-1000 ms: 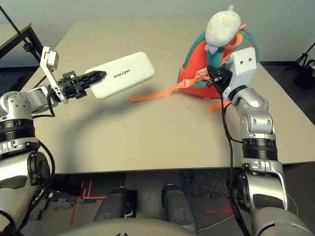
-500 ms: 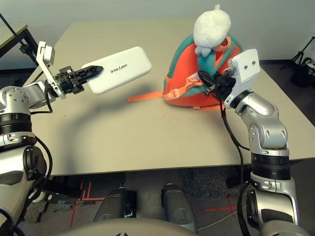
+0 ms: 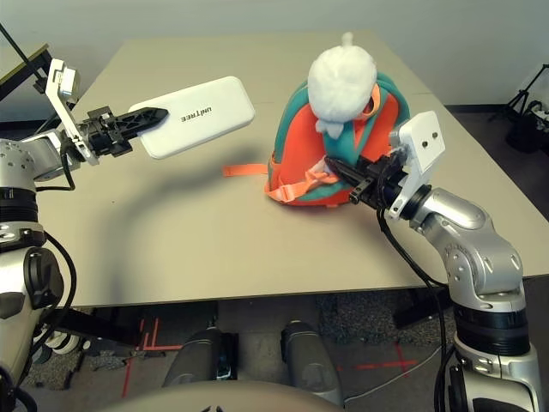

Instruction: Put the pencil case into the backpack and zip it.

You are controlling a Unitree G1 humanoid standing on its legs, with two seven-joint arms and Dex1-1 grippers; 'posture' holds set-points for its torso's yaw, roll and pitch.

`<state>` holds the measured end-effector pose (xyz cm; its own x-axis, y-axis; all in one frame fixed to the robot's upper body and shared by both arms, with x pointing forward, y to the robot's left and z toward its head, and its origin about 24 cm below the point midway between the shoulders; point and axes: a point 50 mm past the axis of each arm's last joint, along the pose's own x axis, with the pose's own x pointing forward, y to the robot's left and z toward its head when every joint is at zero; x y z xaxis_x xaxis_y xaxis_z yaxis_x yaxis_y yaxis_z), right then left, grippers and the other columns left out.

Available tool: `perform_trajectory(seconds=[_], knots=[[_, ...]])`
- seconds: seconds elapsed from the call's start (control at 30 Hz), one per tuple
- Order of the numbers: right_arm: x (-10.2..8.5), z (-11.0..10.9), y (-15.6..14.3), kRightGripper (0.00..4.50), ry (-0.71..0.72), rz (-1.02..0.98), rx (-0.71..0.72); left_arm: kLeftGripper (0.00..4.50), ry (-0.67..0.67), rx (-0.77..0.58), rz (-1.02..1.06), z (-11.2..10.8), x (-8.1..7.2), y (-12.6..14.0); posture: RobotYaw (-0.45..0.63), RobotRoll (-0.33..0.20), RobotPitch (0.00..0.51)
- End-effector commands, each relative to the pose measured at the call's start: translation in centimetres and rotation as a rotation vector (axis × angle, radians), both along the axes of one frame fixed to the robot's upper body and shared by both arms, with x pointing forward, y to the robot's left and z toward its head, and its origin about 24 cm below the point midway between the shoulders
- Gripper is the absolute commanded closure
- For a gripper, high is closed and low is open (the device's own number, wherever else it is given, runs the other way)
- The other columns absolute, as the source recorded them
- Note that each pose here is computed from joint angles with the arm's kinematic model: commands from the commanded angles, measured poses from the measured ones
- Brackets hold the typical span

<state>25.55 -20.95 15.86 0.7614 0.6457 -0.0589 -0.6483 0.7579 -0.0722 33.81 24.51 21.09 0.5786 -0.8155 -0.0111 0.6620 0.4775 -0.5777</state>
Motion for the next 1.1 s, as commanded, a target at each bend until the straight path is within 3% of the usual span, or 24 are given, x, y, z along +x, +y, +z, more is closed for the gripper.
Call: perform_trajectory(seconds=[0.03,0.3,0.53,1.1], knots=[[0.0,-1.0,0.2,4.05,0.015,0.042,-0.039,3.41,-0.139,0.060,-0.109,3.3,-0.9,-0.6,-0.19,0.000,0.025],[0.5,-2.5,-0.2,4.05,0.041,0.037,-0.078,3.41,-0.298,0.221,-0.250,6.5,-1.3,-2.9,-0.18,0.000,0.021],[0.7,-3.3,-0.2,4.05,0.050,0.037,-0.098,3.41,-0.420,0.352,-0.306,8.6,-0.1,-4.3,-0.18,0.000,0.015],[0.7,-3.2,0.4,4.05,0.037,0.043,-0.074,3.41,-0.495,0.488,-0.444,7.6,3.1,-7.8,-0.21,0.000,0.000]])
